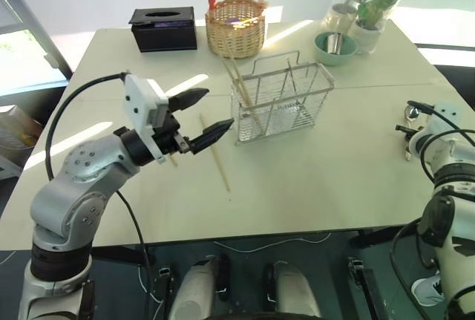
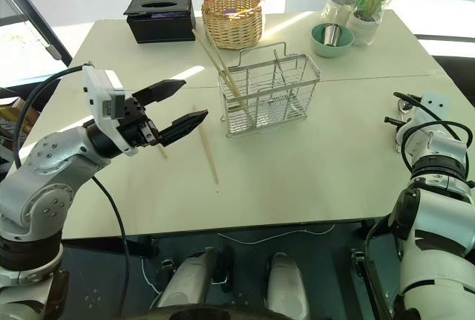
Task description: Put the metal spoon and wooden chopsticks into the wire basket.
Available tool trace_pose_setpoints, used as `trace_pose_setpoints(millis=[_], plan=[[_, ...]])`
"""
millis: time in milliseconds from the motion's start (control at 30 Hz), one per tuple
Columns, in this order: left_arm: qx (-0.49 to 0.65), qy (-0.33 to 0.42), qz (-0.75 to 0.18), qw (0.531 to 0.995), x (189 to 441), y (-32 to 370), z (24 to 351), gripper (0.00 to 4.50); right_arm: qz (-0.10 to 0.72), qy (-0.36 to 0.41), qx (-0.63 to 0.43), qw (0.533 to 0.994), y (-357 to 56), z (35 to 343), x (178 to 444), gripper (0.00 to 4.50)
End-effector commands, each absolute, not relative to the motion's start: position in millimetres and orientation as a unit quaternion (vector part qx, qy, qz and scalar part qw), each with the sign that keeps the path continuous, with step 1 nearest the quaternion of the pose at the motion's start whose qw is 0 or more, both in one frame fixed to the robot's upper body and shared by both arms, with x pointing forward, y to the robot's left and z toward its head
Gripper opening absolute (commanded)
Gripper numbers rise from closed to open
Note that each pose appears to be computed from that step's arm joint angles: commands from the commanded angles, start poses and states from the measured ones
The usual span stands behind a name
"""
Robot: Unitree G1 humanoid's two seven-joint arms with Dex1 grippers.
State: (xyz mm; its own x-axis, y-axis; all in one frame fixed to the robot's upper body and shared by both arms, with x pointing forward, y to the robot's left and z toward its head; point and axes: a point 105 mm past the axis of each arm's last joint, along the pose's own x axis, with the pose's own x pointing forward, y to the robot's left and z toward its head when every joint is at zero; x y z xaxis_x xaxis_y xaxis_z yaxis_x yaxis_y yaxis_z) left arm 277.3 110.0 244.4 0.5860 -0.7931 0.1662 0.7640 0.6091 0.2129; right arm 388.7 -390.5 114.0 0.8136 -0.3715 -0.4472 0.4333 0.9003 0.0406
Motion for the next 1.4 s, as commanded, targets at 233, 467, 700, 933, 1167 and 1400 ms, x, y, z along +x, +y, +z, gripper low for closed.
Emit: trace_pose_setpoints(millis=[233, 467, 700, 933, 1167, 1400], plan=[[0.054, -0.157, -0.422, 0.891, 276.2, 116.8, 257.0, 4.01, -0.128, -0.078, 0.013, 0.989, -336.3, 241.5, 427.0, 0.02], [0.042, -0.151, -0.414, 0.897, 276.7, 123.6, 257.7, 4.01, -0.040, -0.240, -0.006, 0.970, -266.5, 308.8, 414.0, 0.02], [0.027, -0.092, -0.438, 0.894, 265.8, 125.1, 238.3, 4.01, 0.036, -0.292, 0.040, 0.955, -209.2, 314.5, 398.8, 0.02], [0.030, -0.063, -0.442, 0.895, 260.8, 128.5, 231.0, 4.01, 0.084, -0.297, 0.060, 0.949, -182.2, 301.5, 401.6, 0.02], [0.038, -0.029, -0.431, 0.901, 256.9, 135.6, 224.4, 4.01, 0.104, -0.292, 0.082, 0.947, -166.2, 286.9, 409.4, 0.02], [0.043, -0.021, -0.419, 0.907, 254.1, 139.3, 219.9, 4.01, 0.123, -0.281, 0.105, 0.946, -145.5, 275.3, 403.4, 0.02]])
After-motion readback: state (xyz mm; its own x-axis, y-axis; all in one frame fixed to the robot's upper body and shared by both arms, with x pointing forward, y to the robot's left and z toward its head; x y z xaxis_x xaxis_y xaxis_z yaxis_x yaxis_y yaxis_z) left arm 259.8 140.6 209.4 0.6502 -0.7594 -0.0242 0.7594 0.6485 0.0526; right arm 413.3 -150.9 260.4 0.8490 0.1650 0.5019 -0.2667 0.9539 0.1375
